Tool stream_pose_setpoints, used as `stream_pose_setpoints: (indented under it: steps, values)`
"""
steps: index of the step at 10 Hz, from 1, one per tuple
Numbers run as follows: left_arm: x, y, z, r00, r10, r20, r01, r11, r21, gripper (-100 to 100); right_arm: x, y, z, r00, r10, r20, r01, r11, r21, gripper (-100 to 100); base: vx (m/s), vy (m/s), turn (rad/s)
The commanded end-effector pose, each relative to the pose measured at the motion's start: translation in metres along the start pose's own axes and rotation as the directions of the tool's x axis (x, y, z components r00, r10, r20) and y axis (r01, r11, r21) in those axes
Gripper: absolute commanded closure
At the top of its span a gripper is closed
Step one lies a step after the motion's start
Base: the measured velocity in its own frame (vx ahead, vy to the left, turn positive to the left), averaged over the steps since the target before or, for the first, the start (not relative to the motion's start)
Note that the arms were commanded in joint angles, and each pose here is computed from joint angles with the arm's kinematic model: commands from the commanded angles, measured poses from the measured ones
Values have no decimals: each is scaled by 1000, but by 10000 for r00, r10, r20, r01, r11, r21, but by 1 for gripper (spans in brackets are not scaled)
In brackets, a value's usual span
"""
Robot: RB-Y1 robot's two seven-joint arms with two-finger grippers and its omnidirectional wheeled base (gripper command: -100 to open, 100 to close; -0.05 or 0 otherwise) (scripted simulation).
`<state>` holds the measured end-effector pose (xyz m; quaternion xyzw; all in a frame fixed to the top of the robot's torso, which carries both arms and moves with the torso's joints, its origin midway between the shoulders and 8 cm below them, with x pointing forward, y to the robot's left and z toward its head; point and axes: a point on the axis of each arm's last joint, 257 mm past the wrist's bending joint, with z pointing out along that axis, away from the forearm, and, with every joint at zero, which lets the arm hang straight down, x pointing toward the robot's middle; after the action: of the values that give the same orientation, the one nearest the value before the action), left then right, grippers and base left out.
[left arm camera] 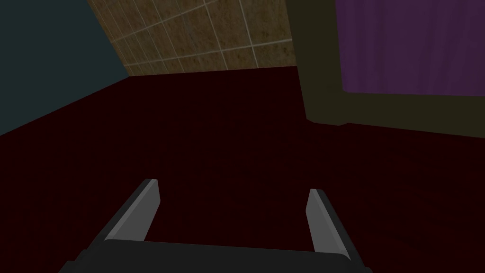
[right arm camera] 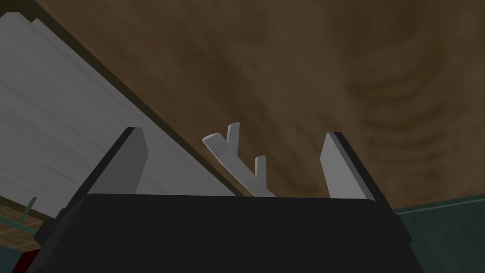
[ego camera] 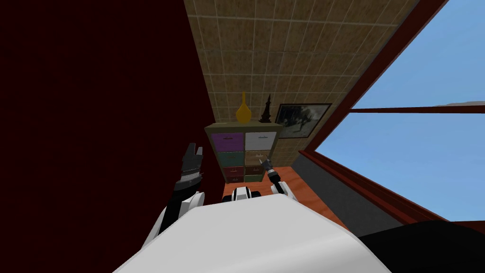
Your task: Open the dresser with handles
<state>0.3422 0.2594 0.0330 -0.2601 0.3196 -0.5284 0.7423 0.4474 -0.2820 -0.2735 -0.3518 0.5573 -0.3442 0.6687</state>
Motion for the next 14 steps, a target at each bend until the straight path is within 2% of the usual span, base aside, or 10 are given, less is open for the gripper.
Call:
stream_pose_setpoints:
  steps: [1,2,3,4,6,10,14]
  values:
    - [0,0,0,10000,0,0,0,10000,0,0,1,-7,8,10000,-37,-54,37,10000,26,-100,47,26,47]
    - [0,0,0,10000,0,0,0,10000,0,0,2,-10,11,10000,-47,-76,47,10000,40,-100,74,32,38]
    - [0,0,0,10000,0,0,0,10000,0,0,1,-8,10,10000,-49,-40,49,10000,37,-100,30,14,-6]
    - [0,0,0,10000,0,0,0,10000,0,0,0,-1,1,10000,-15,-12,15,10000,3,100,-51,-13,-54]
    - [0,0,0,10000,0,-1,0,10000,0,0,1,-10,9,10000,-51,16,51,10000,52,100,-72,-4,-25]
    - [0,0,0,10000,-2,0,2,10000,3,0,2,-14,11,10000,-81,10,81,10000,30,100,-170,19,-5]
    - [0,0,0,10000,-2,0,2,10000,3,0,-1,-12,8,10000,-28,68,29,10000,-89,100,-213,25,-23]
